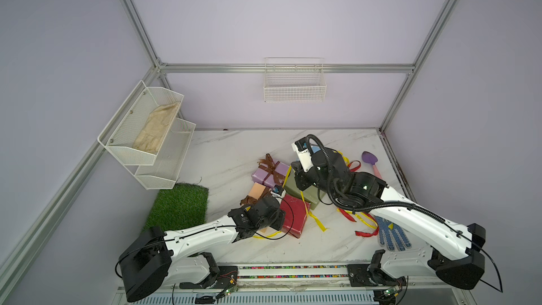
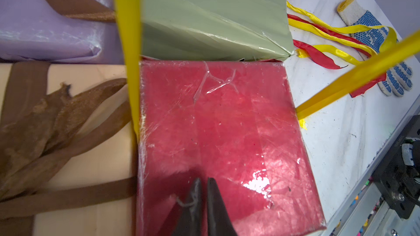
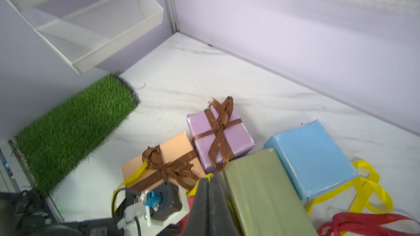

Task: Untie the ribbon bows on the gift boxes
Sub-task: Pull the ribbon from the gift box.

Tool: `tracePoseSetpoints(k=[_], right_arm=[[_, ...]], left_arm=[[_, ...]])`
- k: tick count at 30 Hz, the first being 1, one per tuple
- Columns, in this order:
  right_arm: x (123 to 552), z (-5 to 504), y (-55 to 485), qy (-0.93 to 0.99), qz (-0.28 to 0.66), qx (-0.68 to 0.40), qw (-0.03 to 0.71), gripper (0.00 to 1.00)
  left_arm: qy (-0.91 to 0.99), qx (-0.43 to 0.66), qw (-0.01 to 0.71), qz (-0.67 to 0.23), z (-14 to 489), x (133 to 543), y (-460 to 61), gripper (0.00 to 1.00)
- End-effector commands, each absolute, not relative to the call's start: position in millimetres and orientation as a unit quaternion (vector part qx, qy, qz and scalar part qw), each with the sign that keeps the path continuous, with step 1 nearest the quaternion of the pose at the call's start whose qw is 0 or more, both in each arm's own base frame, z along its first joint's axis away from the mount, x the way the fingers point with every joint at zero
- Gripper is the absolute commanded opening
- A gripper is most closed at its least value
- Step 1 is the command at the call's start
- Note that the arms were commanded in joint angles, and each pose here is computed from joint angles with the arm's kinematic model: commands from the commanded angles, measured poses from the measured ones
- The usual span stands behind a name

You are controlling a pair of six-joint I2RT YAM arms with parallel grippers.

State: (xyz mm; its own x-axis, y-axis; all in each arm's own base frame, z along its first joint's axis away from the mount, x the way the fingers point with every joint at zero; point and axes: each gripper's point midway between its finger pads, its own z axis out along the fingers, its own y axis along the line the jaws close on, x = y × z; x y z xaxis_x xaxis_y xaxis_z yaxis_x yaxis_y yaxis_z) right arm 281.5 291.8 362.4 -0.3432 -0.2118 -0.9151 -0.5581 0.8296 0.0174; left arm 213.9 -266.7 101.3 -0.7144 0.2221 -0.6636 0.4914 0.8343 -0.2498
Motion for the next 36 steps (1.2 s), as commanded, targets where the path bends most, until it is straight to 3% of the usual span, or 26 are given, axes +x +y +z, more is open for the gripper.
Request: tracePoseSetpoints(k=[1, 17, 31, 36], right_arm=[[293, 424, 287, 0.762, 0.159, -0.239, 0.581, 0.00], [294, 581, 298, 0.649, 0.158, -0.271, 0.693, 0.00], [260, 697, 244, 0.505, 0.077, -0.251, 0.822, 0.00], [259, 728, 226, 0.463, 0.002, -0.230, 0.856, 0.00]], left_arm=[[0.904, 0.195, 0.321, -0.205, 106, 217, -271, 0.10], [0.905, 0.193, 0.319, -0.206, 97, 222, -280, 0.09], [0.905, 0.192, 0.319, -0.208, 96, 225, -284, 0.08], [0.904, 0.193, 0.320, -0.209, 98, 228, -289, 0.08]])
